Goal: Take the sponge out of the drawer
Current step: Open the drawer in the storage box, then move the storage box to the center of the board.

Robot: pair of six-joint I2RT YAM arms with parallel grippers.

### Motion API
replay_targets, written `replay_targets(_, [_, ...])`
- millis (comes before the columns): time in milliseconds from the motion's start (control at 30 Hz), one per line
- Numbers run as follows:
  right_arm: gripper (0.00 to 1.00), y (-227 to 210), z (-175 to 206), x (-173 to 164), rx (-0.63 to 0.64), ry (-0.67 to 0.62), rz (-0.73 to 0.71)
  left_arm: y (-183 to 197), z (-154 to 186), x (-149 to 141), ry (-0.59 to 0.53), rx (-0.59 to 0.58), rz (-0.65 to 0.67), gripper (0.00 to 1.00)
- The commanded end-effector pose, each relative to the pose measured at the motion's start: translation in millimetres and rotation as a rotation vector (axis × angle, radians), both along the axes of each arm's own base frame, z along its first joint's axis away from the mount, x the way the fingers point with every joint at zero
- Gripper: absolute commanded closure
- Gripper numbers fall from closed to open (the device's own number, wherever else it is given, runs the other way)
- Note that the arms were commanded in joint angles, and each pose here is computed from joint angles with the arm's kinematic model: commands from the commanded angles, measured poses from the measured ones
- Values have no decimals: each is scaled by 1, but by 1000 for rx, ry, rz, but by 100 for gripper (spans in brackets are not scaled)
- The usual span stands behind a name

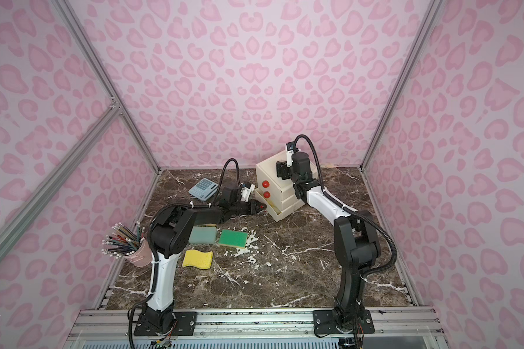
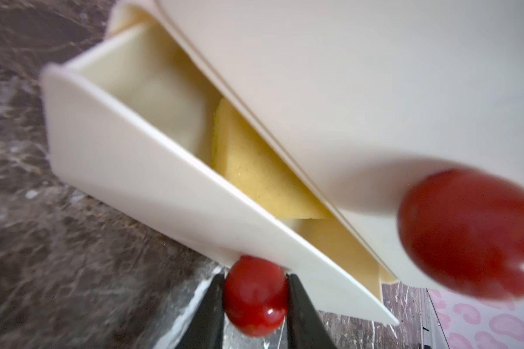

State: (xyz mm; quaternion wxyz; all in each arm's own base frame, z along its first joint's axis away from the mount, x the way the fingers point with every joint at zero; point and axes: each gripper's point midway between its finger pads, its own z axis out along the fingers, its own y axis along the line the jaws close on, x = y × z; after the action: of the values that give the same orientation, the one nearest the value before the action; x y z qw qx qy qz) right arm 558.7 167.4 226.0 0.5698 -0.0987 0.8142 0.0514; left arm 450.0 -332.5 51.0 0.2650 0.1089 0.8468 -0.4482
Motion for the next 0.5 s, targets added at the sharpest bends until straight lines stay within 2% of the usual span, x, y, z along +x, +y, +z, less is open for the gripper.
replay_targets(0, [15, -35, -83, -23, -130, 281, -90, 14, -6, -2, 1, 57, 35, 84])
replay_targets(300, [16, -69, -99, -13, -94, 308, -148, 41, -16, -27, 18, 198, 53, 85])
replay_targets(467, [18, -78, -89, -12, -91, 278, -172, 36, -19, -23, 36, 189, 41, 85])
